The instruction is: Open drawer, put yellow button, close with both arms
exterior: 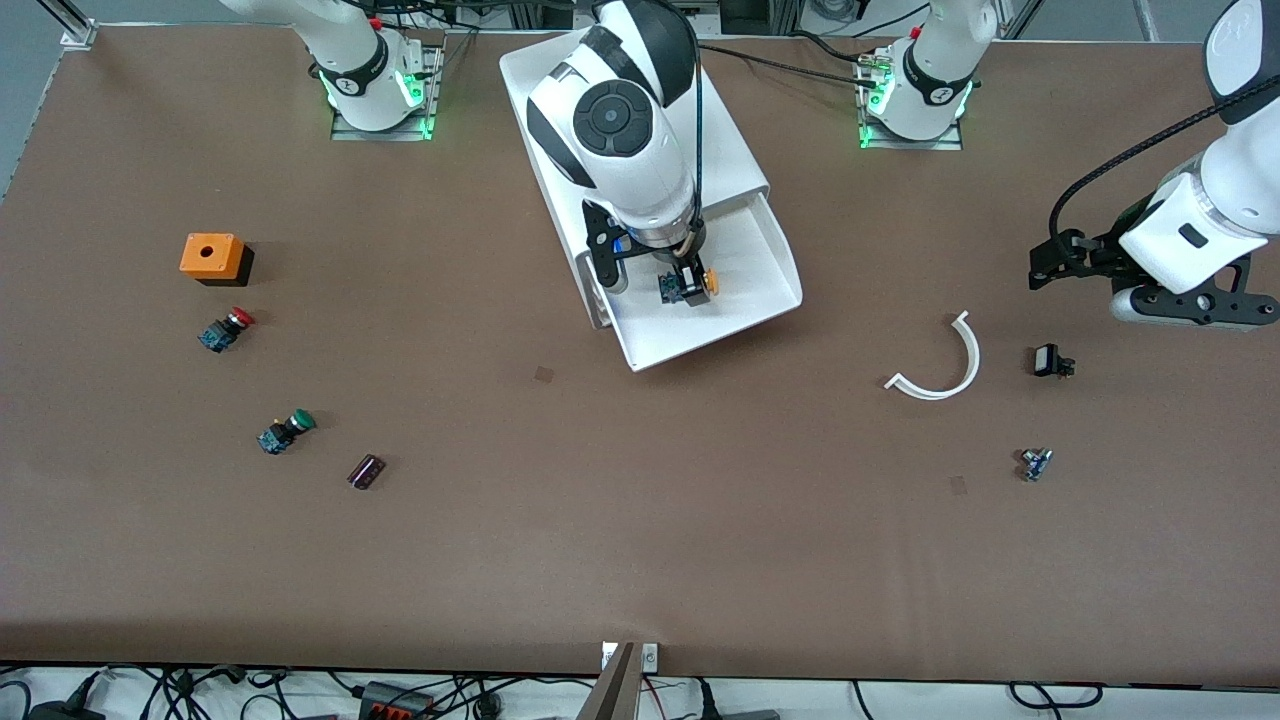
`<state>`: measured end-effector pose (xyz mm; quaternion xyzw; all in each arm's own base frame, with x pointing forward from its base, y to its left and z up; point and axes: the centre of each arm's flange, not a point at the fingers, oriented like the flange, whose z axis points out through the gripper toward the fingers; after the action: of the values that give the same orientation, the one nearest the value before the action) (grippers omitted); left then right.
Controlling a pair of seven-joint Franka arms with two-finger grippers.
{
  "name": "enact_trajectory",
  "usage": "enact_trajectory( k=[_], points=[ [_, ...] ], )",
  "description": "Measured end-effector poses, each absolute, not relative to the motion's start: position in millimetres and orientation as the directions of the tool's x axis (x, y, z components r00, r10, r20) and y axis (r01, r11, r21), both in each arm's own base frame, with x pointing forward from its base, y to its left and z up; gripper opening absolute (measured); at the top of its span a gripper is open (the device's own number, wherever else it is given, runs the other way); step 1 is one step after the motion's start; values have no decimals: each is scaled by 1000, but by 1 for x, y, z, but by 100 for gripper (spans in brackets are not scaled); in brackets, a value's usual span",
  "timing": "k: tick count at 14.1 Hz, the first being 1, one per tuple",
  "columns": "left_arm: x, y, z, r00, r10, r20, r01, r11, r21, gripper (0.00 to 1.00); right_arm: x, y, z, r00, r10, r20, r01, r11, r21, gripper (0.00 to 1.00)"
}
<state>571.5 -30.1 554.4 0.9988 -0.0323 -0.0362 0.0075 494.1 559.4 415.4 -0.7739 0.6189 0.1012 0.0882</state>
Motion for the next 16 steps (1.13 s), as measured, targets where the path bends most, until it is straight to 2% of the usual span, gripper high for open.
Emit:
enact_trajectory(
  k=[2, 9, 16],
  points=[
    [572, -30, 555, 995, -66, -71, -65, -998, 17, 100, 494, 559, 416, 211, -941, -266, -976, -216, -11, 100],
    [572, -33, 556, 995, -70, -69, -69, -997, 18, 100, 501, 554, 430, 197, -941, -275, -980, -196, -30, 100],
    [573, -44, 562, 995, -87, -57, -85, -996, 27, 100, 530, 520, 471, 154, -942, -300, -987, -134, -85, 100]
  ],
)
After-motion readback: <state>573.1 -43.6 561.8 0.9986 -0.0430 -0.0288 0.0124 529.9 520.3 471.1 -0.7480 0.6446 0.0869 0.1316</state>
